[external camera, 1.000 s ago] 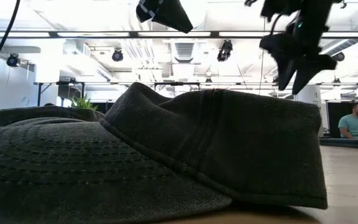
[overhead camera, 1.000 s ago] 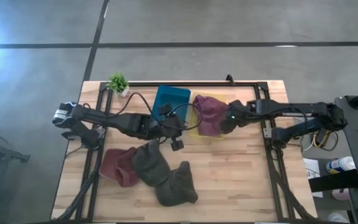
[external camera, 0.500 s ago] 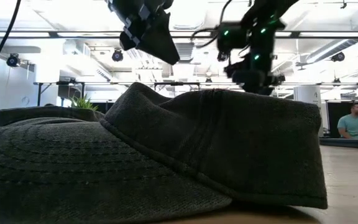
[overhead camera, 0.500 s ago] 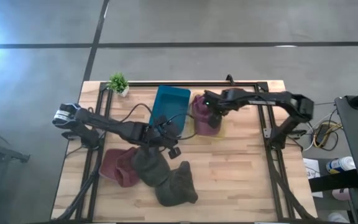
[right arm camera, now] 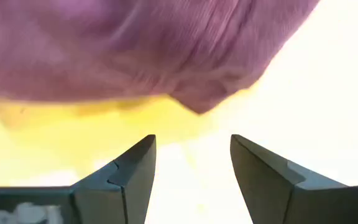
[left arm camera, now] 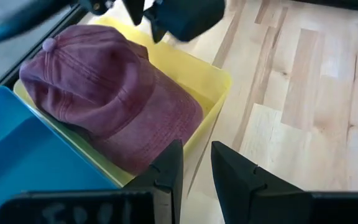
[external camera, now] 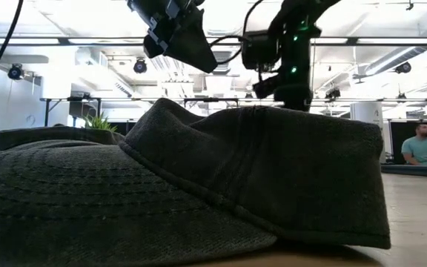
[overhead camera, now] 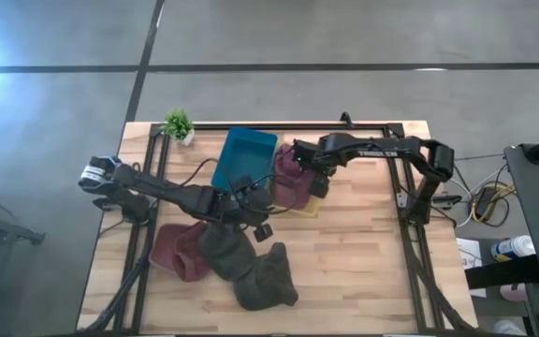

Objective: Pick & Place hat
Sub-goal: Put the red cap into the yellow bin

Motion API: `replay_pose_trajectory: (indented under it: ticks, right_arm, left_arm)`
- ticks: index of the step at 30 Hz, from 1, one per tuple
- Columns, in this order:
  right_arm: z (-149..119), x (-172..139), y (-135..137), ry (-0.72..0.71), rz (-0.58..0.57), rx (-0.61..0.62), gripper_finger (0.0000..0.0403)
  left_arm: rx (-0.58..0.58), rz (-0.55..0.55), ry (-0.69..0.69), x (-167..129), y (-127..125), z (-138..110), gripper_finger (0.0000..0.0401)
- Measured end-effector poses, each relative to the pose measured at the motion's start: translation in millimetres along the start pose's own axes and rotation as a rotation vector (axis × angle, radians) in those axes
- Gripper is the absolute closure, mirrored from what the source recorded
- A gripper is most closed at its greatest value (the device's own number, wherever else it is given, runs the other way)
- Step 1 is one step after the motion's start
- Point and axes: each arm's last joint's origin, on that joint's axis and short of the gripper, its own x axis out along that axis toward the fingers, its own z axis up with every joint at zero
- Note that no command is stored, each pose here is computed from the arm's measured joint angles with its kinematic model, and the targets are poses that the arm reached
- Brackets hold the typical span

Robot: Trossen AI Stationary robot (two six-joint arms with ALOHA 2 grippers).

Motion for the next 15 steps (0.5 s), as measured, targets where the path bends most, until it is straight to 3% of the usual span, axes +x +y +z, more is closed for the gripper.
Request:
replay_pose_trajectory:
  ticks: [3,6,11,15]
  right_arm:
    - [-11,-11,0,-0.014,0.004,-0.014,0.0202]
    - [-23,-28,10,-0.085,0.019,-0.052,0.0202]
    - [-49,-55,36,-0.231,0.069,-0.116,0.0202]
    - [-71,-61,54,-0.273,0.1,-0.101,0.0202]
  left_arm:
    - [0.039,-0.013,0.02,-1,0,-1,0.0323]
    - [0.108,-0.065,0.129,-7,4,-9,0.0323]
    - [0.164,-0.071,0.427,-22,17,-32,0.0323]
    - [0.1,-0.092,0.66,-37,22,-48,0.0323]
